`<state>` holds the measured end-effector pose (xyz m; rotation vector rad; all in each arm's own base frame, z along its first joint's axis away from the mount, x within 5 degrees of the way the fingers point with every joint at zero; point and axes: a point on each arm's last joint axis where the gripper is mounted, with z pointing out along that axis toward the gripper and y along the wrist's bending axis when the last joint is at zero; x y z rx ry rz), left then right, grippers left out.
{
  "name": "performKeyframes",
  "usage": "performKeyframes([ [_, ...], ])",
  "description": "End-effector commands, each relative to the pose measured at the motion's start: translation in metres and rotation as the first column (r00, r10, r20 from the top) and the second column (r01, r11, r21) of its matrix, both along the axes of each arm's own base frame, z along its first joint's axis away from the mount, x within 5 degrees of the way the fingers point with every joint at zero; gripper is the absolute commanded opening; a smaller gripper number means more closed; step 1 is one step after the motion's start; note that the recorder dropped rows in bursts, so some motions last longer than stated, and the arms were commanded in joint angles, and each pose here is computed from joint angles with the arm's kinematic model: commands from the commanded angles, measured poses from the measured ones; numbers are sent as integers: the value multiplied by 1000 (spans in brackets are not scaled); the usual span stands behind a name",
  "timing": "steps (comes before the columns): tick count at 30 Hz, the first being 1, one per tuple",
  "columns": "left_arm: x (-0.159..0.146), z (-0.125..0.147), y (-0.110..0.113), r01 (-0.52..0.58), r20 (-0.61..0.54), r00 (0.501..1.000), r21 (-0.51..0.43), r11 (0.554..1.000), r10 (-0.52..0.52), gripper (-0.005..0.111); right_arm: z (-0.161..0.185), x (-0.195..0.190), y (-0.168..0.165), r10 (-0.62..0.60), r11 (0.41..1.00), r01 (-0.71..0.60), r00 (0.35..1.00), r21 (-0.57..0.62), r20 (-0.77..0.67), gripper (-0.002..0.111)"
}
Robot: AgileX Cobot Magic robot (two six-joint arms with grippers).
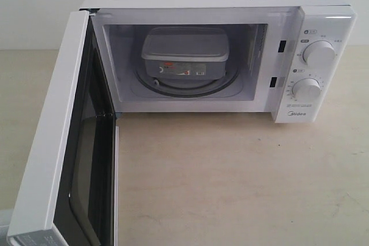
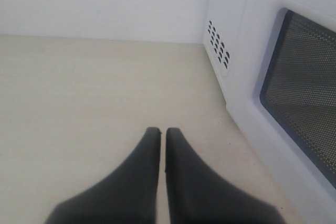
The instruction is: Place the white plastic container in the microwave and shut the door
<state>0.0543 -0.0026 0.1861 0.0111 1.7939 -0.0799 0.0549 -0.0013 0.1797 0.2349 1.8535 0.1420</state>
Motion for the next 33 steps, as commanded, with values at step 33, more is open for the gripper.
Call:
performKeyframes([
  [33, -80, 231, 1, 97, 298, 955, -314, 944, 1, 4, 2, 0, -1, -7, 1000, 7, 1000, -10, 20, 0],
])
